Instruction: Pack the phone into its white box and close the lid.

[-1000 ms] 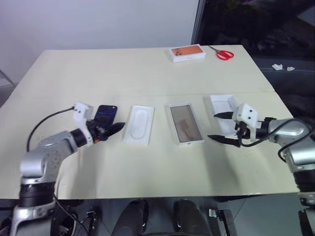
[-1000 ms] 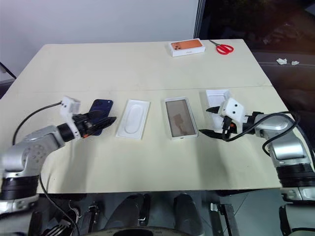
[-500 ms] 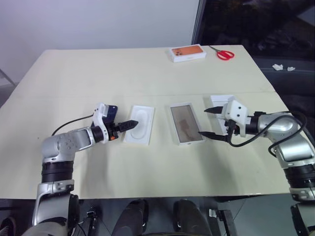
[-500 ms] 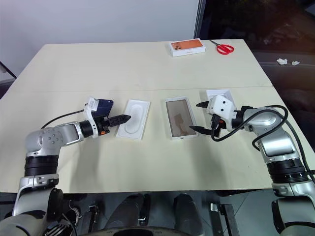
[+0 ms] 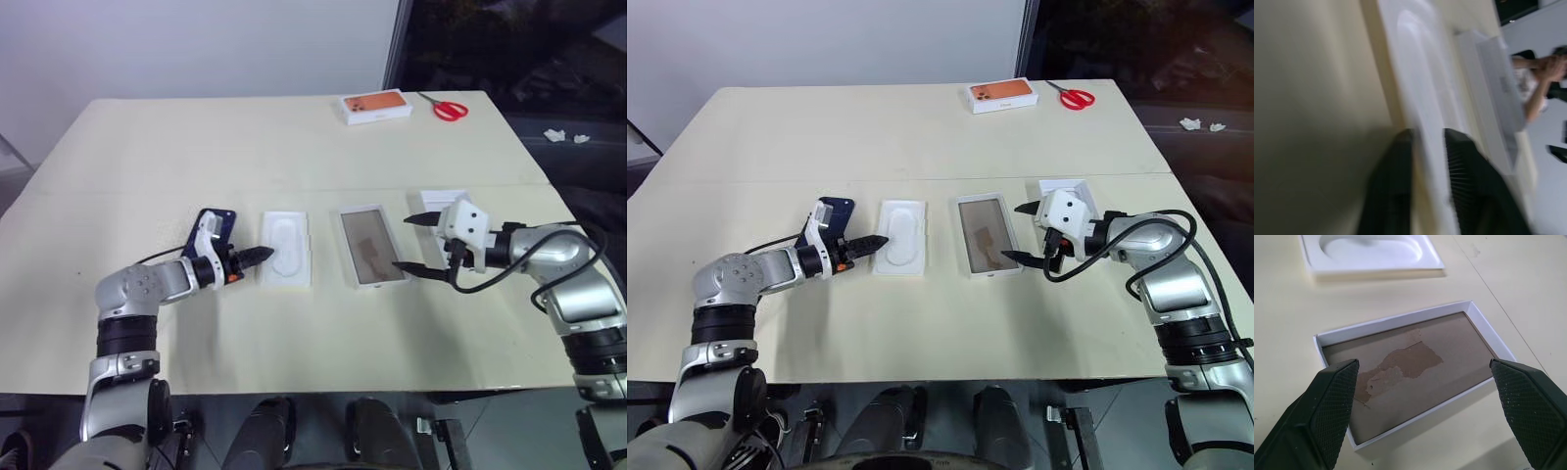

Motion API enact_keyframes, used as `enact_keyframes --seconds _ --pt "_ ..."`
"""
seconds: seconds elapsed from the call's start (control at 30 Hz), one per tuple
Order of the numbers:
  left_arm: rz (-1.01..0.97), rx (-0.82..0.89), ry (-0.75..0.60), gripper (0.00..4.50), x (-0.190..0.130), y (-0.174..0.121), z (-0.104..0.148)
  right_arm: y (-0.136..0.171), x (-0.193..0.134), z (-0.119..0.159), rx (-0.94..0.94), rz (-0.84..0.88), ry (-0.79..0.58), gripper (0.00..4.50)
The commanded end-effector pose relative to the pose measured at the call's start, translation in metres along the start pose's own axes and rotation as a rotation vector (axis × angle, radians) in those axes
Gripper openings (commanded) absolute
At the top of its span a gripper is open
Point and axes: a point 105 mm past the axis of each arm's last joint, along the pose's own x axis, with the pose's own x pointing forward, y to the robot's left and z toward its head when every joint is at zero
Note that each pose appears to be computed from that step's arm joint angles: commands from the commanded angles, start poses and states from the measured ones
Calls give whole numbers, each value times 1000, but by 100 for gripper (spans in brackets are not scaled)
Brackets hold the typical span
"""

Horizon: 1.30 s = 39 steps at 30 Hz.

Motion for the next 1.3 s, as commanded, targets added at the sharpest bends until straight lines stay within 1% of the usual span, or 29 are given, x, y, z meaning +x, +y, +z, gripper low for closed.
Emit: enact_keyframes --seconds 0.03,0.3,0.33,0.4,0.47,0.5,0.57,0.7,0.87,0.97,1.0,1.03,1.07,1.17,1.27,1.3 --pt "13 -55 -8 2 -4 6 -1 -5 -2 15 -57 -17 -24 450" --pt "12 -66 -11 2 -4 5 -1 -5 -2 15 -57 -16 -23 450" --pt "4 -62 -13 2 -6 4 -1 0 -2 14 -48 6 -23 450" --pt "-37 -75 -37 2 -14 -2 4 28 -1 9 19 143 -7 450" --pt "-50 -49 -107 2 -27 -8 21 47 13 6 52 220 -5 450" --pt "-49 -39 -125 2 -30 -10 26 51 17 6 58 231 -6 450" --pt "-47 -35 -136 2 -33 -12 28 53 19 6 67 241 -4 450" --pt "-69 -2 -121 2 -33 -24 26 49 21 7 112 256 -6 450" --pt "-56 8 -134 2 -37 -26 28 56 35 5 116 270 0 450" --pt "-54 12 -137 2 -38 -27 28 56 36 1 131 289 26 450" --pt "-57 12 -135 0 -38 -29 28 55 35 -3 125 291 47 395" --pt "-63 14 -132 0 -37 -31 27 54 35 -9 122 295 75 362" --pt "-63 21 -134 0 -37 -33 28 54 34 -15 106 304 104 316" --pt "-59 26 -138 0 -36 -34 29 50 37 -21 93 298 125 150" --pt "-55 27 -142 0 -36 -35 30 50 40 -28 47 305 159 3" --pt "-53 30 -144 0 -36 -35 30 51 41 -30 29 310 168 3"
